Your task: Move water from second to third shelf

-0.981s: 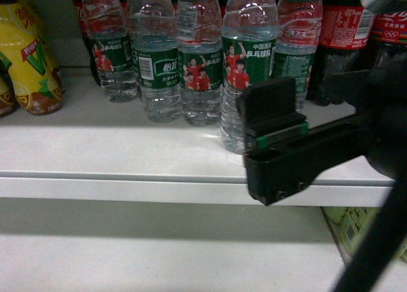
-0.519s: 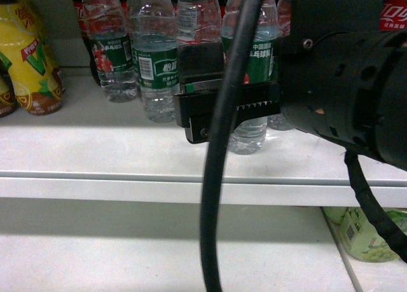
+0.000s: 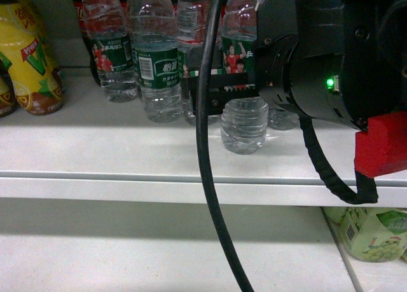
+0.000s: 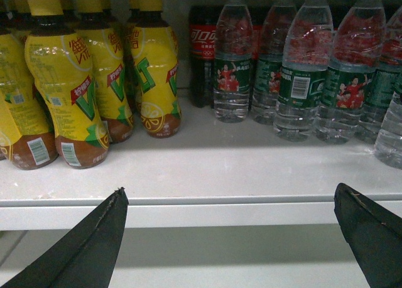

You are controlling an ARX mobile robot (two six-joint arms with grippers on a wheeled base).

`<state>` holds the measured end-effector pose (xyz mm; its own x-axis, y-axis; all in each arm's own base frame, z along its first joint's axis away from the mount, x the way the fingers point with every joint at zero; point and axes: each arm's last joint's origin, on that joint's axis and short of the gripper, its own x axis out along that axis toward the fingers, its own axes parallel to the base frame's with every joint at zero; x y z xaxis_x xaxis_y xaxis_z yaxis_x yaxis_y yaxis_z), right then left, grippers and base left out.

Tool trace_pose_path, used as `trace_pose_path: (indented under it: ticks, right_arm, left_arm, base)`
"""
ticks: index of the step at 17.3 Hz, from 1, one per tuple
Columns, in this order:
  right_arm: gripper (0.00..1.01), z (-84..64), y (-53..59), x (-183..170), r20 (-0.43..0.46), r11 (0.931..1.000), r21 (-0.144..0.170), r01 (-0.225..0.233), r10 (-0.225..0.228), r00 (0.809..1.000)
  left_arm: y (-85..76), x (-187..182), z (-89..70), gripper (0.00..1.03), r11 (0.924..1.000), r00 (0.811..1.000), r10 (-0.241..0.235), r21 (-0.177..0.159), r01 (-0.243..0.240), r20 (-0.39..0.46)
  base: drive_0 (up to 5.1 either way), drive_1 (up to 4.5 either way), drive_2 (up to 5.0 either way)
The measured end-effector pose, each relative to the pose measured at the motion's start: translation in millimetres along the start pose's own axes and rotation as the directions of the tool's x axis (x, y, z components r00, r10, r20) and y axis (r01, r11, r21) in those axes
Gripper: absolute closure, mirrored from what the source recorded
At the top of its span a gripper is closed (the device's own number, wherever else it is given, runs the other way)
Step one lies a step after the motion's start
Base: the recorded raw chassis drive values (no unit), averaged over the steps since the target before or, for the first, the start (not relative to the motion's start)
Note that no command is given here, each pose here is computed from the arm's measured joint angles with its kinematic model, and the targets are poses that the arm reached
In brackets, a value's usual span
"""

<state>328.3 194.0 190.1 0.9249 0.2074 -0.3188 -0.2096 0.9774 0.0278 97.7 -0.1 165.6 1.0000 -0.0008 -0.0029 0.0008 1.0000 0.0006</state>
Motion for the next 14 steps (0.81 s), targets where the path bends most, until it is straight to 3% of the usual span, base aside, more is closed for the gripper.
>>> trace_pose_path:
  ticks: [6, 8, 11, 14]
  right_arm:
    - [0.03, 3.5, -4.1, 21.0, -0.028, 0.9979, 0.052, 0.038, -0.037, 0.999]
    - [0.18, 3.9, -4.1, 21.3, -0.029, 0.9966, 0.074, 0.035, -0.033, 0.999]
    - [0.5, 4.1, 0.5, 17.6, -0.026, 0.997, 0.076, 0.019, -0.017, 1.0]
    - [0.61, 0.8, -5.6, -0.9, -0.019, 0.9963, 0.086, 0.002, -0.001, 1.0]
  left_arm:
    - [0.0, 0.0, 0.0, 0.05, 1.0, 1.0, 0.0, 0.0, 0.0, 0.0]
    - [0.0, 0.0, 0.0, 0.05, 1.0, 1.0, 0.0, 0.0, 0.0, 0.0]
    - [0.0, 0.0, 0.0, 0.05, 1.0, 1.0, 0.0, 0.0, 0.0, 0.0]
    - [0.0, 0.0, 0.0, 0.05, 1.0, 1.0, 0.0, 0.0, 0.0, 0.0]
  base:
    - [0.0, 0.0, 0.0]
    - [0.0, 0.0, 0.0]
    - [0.0, 0.0, 0.0]
    - [0.0, 0.0, 0.0]
